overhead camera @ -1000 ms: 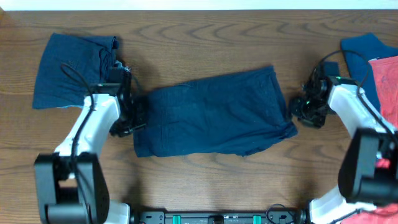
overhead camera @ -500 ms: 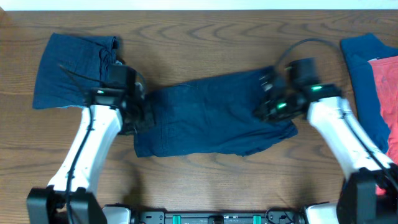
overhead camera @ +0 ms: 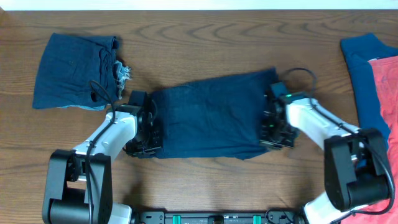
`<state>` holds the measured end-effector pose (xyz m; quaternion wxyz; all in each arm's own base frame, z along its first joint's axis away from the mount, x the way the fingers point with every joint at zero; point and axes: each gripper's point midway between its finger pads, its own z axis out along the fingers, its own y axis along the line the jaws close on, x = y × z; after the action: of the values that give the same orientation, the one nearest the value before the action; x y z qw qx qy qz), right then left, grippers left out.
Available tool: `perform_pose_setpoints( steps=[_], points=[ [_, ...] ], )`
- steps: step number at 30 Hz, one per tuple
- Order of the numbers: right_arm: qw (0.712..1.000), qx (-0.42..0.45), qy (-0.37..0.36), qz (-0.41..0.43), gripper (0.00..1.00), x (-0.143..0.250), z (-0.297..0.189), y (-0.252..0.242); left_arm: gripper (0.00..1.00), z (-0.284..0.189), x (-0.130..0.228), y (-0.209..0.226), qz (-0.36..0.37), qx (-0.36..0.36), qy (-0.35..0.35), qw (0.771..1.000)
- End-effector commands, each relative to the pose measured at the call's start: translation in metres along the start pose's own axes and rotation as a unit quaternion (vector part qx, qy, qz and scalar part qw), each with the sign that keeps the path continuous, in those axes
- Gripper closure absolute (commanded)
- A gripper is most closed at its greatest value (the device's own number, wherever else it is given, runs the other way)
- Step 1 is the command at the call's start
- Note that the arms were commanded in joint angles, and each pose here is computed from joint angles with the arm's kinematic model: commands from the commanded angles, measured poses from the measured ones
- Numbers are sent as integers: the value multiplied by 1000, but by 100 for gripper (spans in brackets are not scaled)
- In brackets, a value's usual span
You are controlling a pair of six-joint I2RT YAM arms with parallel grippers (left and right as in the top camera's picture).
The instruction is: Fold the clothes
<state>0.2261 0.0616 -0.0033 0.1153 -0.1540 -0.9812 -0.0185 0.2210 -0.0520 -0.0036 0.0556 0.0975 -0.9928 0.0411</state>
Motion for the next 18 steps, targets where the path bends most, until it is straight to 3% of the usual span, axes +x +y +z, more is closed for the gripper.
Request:
perform_pose_setpoints(
  steps=[1,7,13,15,18],
  points=[
    [996,46,-19,79,99,-17,-2,-44,94,5,-4,21,-8,-57,-11,998],
    [992,-117,-37,-12,88,-40,-28,-14,91,-4,-8,6,-10,-22,-11,1000],
    [946,-259,-115,-161,84,-37,-96,48,83,-56,-21,-12,-7,9,-31,999],
    [932,-275,-137,-189,85,-30,-111,64,69,-75,-27,-16,-3,16,-51,999],
    [917,-281,-156,-236,82,-21,-120,87,40,-96,-36,-21,-1,27,-85,996]
  ],
)
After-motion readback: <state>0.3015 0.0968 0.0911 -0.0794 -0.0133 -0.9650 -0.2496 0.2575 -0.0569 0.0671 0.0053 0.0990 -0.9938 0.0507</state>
